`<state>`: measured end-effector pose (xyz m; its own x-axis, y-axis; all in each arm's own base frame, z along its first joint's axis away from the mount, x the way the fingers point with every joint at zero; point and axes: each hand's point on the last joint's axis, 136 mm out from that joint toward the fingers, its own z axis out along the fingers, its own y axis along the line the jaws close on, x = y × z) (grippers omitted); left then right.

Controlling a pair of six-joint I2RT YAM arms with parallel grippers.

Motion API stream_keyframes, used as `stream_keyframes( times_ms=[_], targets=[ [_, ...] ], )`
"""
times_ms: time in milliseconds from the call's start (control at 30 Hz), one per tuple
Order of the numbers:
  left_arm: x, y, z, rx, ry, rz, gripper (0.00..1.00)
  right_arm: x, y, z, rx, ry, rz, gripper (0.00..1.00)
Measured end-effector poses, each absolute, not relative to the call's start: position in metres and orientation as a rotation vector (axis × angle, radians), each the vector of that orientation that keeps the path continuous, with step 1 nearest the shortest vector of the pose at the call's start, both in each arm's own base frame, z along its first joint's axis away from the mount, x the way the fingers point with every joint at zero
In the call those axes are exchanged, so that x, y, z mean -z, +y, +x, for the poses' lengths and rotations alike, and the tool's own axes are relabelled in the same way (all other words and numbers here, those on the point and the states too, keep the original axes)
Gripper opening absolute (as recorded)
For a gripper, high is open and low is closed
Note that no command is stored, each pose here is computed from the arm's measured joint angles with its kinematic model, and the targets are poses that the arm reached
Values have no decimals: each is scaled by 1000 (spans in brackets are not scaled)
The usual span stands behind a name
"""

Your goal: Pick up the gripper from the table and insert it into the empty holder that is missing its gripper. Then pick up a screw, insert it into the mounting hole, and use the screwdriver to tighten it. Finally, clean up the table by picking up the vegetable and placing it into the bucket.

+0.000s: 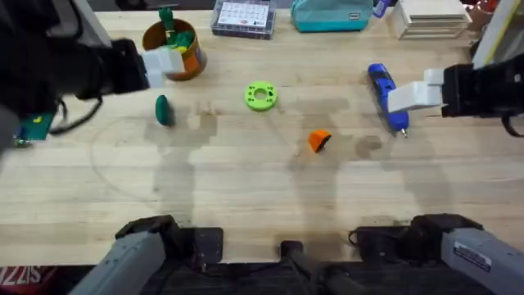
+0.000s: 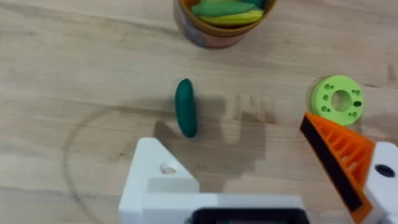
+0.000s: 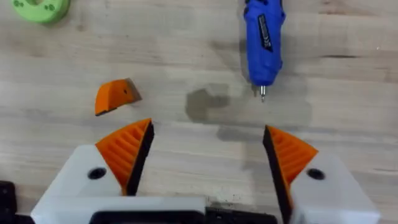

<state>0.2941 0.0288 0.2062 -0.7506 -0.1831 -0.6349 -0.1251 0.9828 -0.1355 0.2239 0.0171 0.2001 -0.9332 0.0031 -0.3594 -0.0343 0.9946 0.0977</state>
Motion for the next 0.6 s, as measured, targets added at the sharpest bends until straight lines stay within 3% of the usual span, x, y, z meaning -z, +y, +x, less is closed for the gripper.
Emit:
stream_keyframes(
  times_ms=[367,467,600],
  targets=[
    [-121,1,249,238,2200,-267,985,-198,17,217,-146,2800,-20,994],
    [-115,0,242,263,2142,-297,985,-198,17,217,-146,2800,-20,993],
    [-133,-1,241,280,2023,-289,985,-198,17,217,-146,2800,-20,994]
  ],
)
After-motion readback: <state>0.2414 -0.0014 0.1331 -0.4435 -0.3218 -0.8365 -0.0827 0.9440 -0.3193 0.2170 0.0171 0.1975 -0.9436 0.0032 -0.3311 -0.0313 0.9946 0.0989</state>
